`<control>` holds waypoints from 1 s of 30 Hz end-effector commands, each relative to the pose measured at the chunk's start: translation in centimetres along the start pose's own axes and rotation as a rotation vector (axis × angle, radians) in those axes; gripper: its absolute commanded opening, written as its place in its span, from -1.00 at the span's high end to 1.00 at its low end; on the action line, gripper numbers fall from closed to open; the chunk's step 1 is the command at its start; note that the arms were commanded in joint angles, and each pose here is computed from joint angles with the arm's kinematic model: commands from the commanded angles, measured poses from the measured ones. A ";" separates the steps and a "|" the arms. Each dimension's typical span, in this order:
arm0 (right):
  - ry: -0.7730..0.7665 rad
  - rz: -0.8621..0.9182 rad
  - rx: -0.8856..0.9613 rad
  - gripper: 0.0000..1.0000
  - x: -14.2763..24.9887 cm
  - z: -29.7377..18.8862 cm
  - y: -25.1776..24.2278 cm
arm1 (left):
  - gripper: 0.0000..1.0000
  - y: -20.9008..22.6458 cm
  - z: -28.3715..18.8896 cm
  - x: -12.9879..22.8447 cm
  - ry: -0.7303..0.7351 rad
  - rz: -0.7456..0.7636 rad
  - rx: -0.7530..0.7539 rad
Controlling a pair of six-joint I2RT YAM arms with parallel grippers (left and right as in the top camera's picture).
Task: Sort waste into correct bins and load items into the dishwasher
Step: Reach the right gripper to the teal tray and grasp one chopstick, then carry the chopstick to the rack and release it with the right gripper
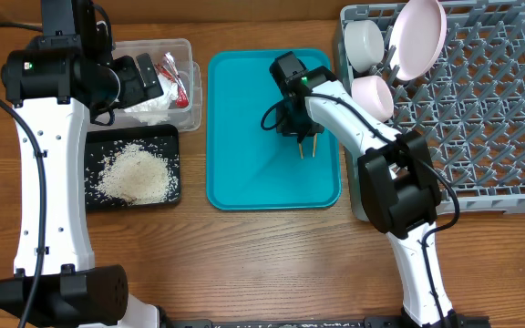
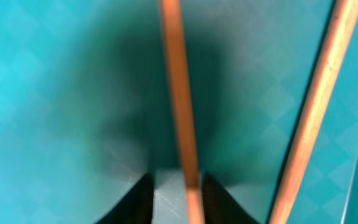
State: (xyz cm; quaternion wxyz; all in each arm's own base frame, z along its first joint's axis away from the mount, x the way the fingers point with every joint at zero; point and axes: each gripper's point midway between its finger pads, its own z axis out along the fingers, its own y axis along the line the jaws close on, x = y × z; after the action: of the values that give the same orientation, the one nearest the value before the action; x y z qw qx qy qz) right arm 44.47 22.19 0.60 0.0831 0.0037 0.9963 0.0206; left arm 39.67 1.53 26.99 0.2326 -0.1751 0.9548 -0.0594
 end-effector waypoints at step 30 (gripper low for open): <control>-0.175 0.381 0.123 0.92 -3.5 -23.7 -17.3 | -0.99 -0.2 -0.2 -0.2 -0.011 -0.003 -0.004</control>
State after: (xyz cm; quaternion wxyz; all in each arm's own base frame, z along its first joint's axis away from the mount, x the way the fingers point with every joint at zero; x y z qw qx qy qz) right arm 43.58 8.09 24.82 0.1764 0.1108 0.9780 -0.0047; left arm 39.67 1.53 26.99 0.2328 -0.1751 0.9548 -0.0594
